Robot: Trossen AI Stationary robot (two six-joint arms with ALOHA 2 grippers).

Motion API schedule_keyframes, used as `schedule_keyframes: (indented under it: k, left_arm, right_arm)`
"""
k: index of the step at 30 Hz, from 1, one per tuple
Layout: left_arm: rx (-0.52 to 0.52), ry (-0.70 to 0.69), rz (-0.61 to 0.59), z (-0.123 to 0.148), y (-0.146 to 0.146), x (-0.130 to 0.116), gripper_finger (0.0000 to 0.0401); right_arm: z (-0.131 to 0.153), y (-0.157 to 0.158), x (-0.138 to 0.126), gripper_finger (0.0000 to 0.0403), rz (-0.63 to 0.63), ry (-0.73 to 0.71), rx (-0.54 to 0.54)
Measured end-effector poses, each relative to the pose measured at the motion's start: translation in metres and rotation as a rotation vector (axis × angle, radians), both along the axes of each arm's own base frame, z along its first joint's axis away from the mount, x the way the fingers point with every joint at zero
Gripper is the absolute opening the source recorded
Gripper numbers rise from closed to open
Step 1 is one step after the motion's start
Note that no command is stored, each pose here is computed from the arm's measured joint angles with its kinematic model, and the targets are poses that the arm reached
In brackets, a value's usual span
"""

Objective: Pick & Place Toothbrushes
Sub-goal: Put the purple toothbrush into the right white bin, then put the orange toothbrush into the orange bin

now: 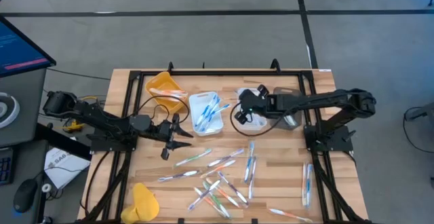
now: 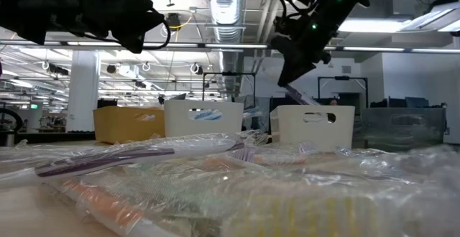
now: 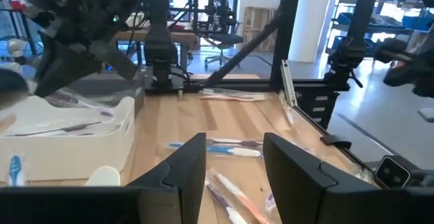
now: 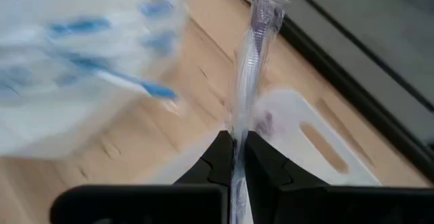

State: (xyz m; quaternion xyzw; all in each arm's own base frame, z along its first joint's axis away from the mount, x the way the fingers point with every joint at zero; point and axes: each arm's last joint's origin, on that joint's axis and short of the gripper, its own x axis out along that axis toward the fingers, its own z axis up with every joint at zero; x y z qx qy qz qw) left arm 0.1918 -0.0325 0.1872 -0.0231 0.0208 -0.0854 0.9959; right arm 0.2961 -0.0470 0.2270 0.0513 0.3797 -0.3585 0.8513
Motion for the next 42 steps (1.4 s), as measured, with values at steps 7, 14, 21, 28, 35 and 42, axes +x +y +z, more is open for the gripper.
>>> schedule_keyframes:
  k: [7,14,21,28,35,42]
  left_arm:
    - [0.015,-0.003,0.004,0.0,0.0,0.0,0.014]
    - [0.021,-0.004,0.04,0.0,0.001,0.0,0.014]
    - [-0.009,0.002,0.041,0.0,0.001,0.0,0.014]
    - [-0.007,0.008,0.04,-0.001,0.001,0.0,0.014]
    - [-0.06,0.036,0.041,-0.004,0.001,0.001,0.014]
    - [-0.234,0.067,0.045,-0.006,-0.002,0.003,0.014]
  right_arm:
    - [-0.015,-0.008,-0.004,0.0014,-0.088,0.083,0.044]
    - [-0.038,-0.016,0.004,0.0047,-0.139,0.108,0.103]
    - [-0.045,-0.018,0.005,0.007,-0.191,0.109,0.125]
    - [-0.023,-0.012,0.001,0.0135,-0.184,0.058,0.124]
    - [0.011,0.006,0.003,0.0228,-0.161,0.014,0.156]
    - [0.049,0.054,0.015,0.0259,0.214,0.065,0.287]
